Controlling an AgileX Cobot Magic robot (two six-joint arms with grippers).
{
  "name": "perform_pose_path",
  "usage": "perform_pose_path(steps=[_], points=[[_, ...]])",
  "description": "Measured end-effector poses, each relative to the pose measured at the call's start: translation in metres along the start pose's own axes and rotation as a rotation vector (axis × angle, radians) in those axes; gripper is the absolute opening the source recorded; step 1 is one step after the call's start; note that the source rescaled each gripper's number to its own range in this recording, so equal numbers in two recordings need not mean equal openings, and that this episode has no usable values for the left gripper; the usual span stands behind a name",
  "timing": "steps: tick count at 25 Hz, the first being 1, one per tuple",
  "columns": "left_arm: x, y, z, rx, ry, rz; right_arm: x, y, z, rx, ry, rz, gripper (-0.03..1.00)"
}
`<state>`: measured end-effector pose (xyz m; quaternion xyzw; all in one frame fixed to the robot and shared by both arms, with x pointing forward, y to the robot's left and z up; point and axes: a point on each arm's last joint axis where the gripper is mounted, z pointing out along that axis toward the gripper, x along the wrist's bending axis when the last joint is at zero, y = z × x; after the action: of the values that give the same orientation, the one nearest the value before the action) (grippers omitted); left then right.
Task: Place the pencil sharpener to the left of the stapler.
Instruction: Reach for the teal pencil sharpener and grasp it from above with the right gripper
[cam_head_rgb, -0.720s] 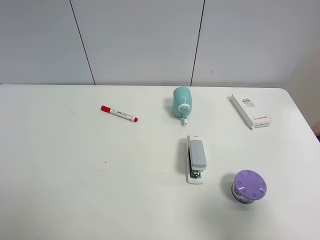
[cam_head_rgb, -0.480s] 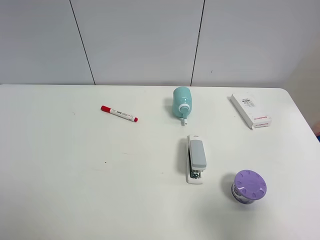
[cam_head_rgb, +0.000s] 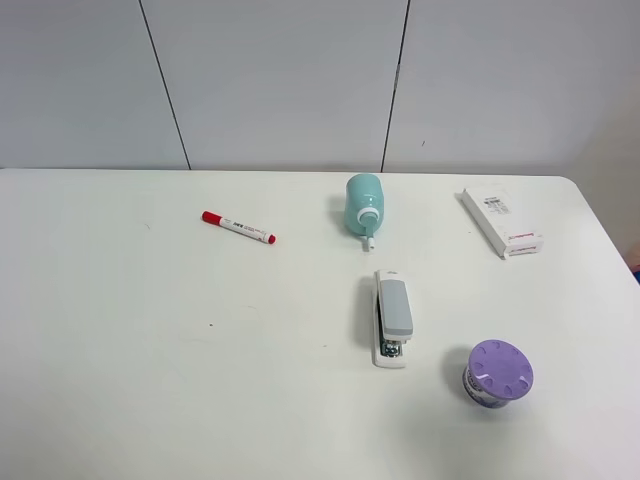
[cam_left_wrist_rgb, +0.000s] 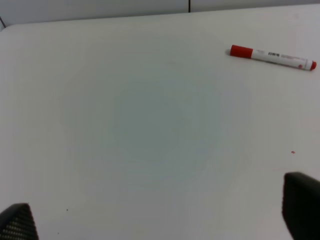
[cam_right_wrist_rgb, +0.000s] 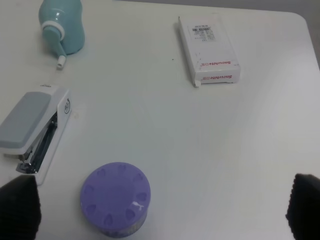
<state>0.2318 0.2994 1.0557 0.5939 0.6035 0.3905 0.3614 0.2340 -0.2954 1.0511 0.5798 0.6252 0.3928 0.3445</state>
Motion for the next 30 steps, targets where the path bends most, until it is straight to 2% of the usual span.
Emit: perform_pose_path(steps=[16, 19, 22, 25, 30], points=[[0.000, 0.000, 0.000, 0.000, 0.000, 0.000, 0.000, 0.000, 0.000, 0.002, 0.001, -0.001, 1.00], [0.000, 0.000, 0.000, 0.000, 0.000, 0.000, 0.000, 0.002, 0.005, 0.037, 0.001, 0.001, 1.00], [0.000, 0.000, 0.000, 0.000, 0.000, 0.000, 0.000, 0.009, 0.014, 0.132, 0.011, 0.009, 1.00], [0.000, 0.000, 0.000, 0.000, 0.000, 0.000, 0.001, 0.036, 0.025, 0.216, 0.013, 0.043, 1.00], [0.000, 0.000, 0.000, 0.000, 0.000, 0.000, 0.001, 0.107, 0.047, 0.246, 0.003, 0.127, 1.00]])
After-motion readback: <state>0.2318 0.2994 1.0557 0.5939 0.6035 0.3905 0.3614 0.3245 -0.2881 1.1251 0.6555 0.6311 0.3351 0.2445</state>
